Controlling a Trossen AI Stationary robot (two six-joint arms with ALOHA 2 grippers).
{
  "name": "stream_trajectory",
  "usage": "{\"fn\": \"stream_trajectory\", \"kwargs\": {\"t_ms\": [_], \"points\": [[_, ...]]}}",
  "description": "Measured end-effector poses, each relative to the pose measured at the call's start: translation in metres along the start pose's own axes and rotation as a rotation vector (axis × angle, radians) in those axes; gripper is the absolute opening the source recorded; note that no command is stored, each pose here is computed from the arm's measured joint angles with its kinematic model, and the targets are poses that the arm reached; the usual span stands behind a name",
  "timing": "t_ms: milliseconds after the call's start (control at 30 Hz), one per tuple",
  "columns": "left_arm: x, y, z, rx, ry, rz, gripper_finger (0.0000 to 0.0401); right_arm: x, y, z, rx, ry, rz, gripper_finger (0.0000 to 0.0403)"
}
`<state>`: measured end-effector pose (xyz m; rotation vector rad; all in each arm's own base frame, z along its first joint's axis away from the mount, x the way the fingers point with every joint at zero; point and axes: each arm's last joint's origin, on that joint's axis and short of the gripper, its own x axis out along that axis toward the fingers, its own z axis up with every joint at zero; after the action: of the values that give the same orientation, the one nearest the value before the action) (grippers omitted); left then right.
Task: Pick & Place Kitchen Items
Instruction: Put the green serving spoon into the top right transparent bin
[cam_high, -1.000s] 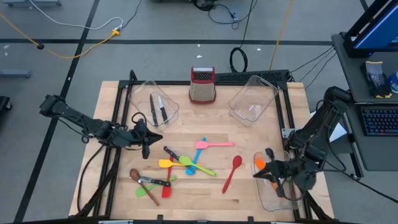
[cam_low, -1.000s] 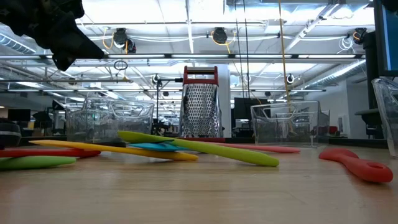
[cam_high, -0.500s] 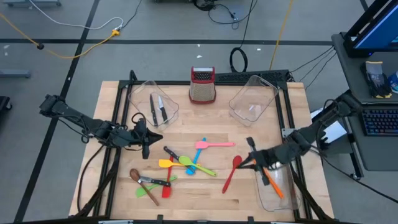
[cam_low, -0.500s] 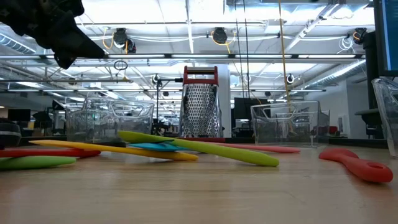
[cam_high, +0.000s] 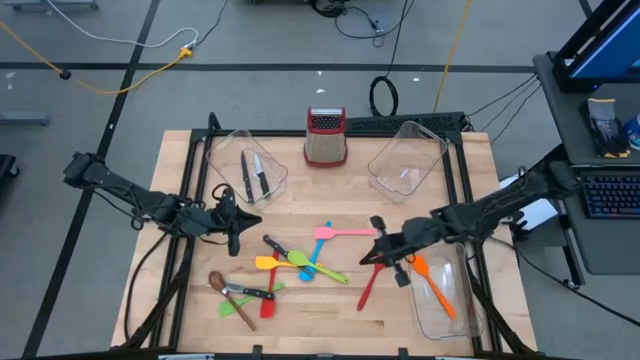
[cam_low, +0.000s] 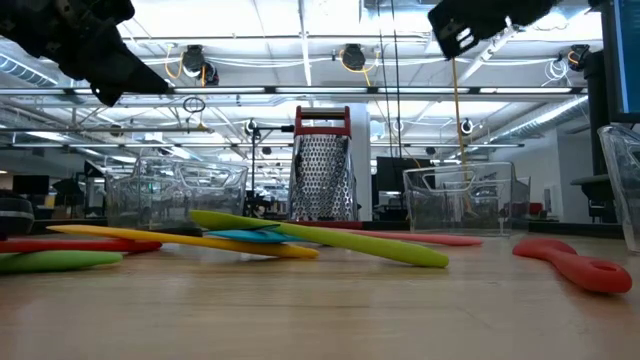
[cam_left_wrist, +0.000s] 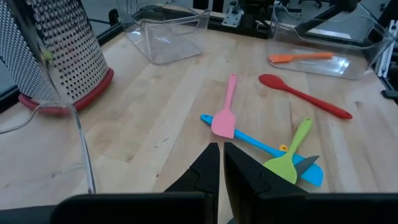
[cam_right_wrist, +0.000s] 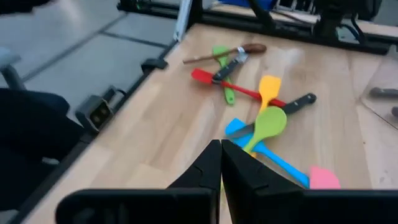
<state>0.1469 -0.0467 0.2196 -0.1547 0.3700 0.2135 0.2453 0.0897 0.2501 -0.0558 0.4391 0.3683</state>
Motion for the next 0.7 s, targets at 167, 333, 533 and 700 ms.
{"fn": "stream_trajectory", "kwargs": {"t_ms": [167,333,533,700], "points": [[0.0,0.0,0.0,0.001,0.004,0.001,0.0024,0.014,-0.009,-0.008,-0.013,0.04,-0.027,0.0004],[0.0,0.0,0.0,0.001,0.003,0.001,0.0024,0.031,-0.011,-0.009,-0.04,0.058,-0.028,0.0004],[0.0,0.0,0.0,0.002,0.004,0.001,0.0024,0.062,-0.012,-0.002,-0.055,0.112,0.026,0.0004],[0.0,0.0,-0.001,0.005,0.007,0.002,0.0024,0.086,-0.017,-0.002,-0.074,0.222,0.022,0.0004]]}}
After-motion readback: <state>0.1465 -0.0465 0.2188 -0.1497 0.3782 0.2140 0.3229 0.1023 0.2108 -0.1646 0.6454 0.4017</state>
